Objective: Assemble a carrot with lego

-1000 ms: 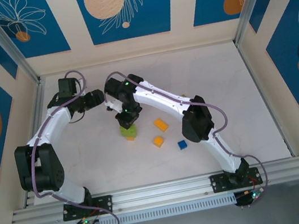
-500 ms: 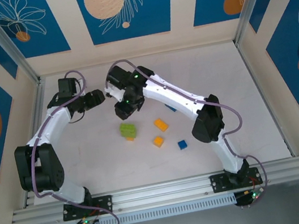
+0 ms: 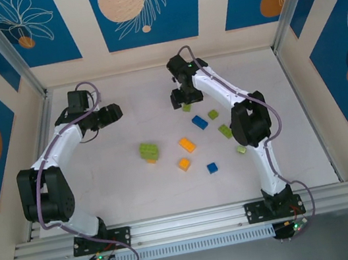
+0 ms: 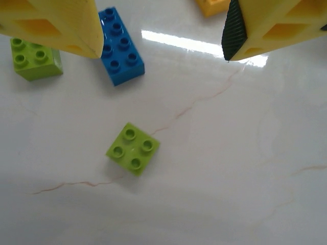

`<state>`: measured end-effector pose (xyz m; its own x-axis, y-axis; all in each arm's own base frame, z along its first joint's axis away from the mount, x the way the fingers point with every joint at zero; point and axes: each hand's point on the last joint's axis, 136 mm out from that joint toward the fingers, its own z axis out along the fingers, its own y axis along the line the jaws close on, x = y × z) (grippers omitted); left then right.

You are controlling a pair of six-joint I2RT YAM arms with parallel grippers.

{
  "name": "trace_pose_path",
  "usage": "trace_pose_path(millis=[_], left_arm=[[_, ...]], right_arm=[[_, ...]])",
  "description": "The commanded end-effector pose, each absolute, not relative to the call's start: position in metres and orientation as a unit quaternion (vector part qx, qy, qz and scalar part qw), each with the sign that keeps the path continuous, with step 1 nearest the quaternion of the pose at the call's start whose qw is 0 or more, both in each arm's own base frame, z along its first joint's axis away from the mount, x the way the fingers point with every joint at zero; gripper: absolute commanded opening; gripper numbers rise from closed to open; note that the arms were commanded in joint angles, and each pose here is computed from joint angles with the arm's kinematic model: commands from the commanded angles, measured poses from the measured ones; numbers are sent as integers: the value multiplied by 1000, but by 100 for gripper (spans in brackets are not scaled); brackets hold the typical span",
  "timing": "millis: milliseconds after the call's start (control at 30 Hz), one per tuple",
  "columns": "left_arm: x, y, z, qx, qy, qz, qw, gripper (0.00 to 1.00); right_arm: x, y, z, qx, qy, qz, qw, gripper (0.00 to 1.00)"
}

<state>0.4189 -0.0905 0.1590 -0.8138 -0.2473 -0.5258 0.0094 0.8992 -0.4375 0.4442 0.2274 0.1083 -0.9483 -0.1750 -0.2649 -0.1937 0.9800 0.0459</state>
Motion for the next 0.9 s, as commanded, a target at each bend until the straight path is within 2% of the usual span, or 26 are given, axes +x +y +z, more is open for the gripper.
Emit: trace_pose_path(millis=[0,233,600,867], left_arm=[[421,-86,164,-72,924,-222,304,76],[424,-86,163,-71,924,-223,303,76],[425,-86,164,-71,921,-231,306,76],[425,-85,164,-72,920,-234,307,76]], right_arm=[[451,237,91,-60,989,48,125,67],[462,235,61,-12,993,47,105,67],[477,219,49,31,993,16,111,66],[484,218,39,48,993,18,110,61]])
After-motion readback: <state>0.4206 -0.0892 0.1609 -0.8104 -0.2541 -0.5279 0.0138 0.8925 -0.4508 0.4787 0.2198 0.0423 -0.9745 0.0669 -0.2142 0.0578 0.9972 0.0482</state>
